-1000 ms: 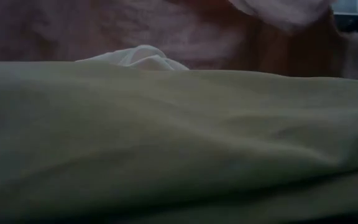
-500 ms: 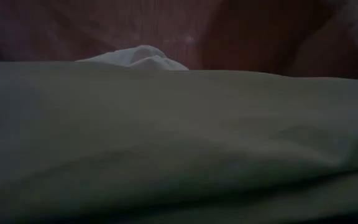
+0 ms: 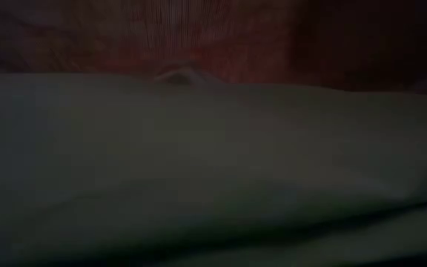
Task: Fold laundry
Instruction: Fold the pink shirt
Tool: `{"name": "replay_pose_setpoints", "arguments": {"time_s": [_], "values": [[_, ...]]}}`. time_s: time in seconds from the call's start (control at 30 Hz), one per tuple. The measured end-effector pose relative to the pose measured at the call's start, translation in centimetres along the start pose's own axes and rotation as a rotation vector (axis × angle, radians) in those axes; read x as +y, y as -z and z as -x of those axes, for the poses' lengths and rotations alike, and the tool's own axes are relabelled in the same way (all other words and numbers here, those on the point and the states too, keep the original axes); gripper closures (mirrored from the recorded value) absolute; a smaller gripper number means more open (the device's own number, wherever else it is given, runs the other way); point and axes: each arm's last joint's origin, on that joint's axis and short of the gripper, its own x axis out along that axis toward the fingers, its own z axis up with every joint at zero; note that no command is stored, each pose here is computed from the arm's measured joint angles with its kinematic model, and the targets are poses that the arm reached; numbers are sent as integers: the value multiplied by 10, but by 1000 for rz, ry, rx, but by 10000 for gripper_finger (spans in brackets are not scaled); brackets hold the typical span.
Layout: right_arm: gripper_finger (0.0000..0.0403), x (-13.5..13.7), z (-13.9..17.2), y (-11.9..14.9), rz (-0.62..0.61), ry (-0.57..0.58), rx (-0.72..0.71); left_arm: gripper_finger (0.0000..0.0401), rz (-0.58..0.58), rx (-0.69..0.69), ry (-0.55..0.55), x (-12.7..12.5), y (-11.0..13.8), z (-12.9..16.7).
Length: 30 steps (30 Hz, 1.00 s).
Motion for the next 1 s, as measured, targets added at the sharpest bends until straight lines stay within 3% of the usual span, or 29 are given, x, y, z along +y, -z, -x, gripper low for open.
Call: {"name": "replay_pose_setpoints", "arguments": {"time_s": [0.3, 0.7, 1.0], "values": [[398, 6, -28, 14, 8, 25, 127, 390, -19, 68, 20, -15, 20, -39], [398, 12, -24, 13, -3, -12, 154, 390, -27, 97, 28, -15, 23, -36], [398, 5, -9, -4, -9, 34, 13, 390, -38, 97, -142, 3, 14, -38]]}}
